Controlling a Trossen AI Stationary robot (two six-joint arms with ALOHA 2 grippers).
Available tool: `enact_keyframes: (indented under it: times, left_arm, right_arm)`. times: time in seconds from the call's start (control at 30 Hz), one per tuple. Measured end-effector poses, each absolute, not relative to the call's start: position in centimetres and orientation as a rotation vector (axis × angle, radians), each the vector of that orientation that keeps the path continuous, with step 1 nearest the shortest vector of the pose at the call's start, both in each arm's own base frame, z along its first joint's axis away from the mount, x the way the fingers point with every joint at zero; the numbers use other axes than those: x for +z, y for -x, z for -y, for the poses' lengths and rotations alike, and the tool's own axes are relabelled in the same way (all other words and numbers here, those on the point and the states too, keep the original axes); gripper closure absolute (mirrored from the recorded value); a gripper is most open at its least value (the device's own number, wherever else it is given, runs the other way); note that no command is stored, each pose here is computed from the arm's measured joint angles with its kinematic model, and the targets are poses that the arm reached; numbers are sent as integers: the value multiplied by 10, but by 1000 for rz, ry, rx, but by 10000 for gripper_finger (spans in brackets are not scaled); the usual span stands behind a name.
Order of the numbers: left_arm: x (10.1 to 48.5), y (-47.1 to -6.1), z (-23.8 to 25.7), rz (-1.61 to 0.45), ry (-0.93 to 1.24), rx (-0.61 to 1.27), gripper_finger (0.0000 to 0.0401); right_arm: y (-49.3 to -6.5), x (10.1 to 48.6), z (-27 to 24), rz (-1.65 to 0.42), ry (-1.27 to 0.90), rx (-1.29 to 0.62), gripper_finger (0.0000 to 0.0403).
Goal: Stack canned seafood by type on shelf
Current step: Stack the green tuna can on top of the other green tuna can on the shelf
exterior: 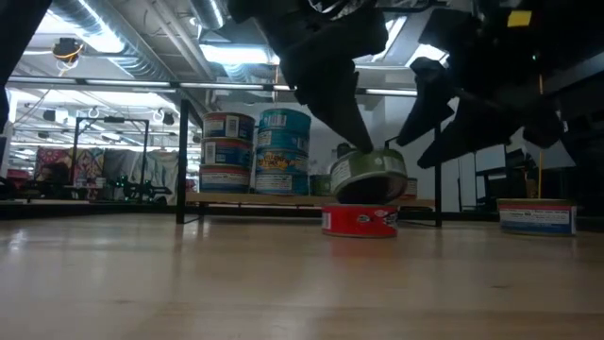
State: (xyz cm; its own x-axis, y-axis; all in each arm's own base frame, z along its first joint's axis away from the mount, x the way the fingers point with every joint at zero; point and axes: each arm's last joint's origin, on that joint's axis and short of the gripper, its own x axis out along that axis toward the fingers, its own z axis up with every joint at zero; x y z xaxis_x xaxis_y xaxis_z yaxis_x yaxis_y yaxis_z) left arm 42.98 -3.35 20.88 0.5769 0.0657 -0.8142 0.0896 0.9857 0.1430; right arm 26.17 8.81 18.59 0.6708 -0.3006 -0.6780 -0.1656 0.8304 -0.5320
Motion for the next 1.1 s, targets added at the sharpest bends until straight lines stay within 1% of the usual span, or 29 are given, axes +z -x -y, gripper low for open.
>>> enact_keyframes:
  times: [0.17,0.33,0.57,0.8,0.93,1.1]
  left_arm:
    - [209,-430,28,-961,-144,10,401]
    - [209,-431,24,-949,-129,22,401]
    - [210,-432,24,-940,-117,11,401]
    - [210,-432,25,-936,-90,14,401]
    - [211,-433,25,-926,-56,-3,401]
    - [211,-434,25,-919,-54,-5,401]
  right_arm:
    - [-261,179,-87,-816,646,-81,150]
    - [-266,169,-89,-835,697,-69,150]
    - [-274,151,-89,-856,806,-195,150]
    - [-277,149,-89,-846,819,-208,152]
    - [-277,149,-89,-843,816,-205,176]
    - [-277,148,-90,-845,807,-173,228]
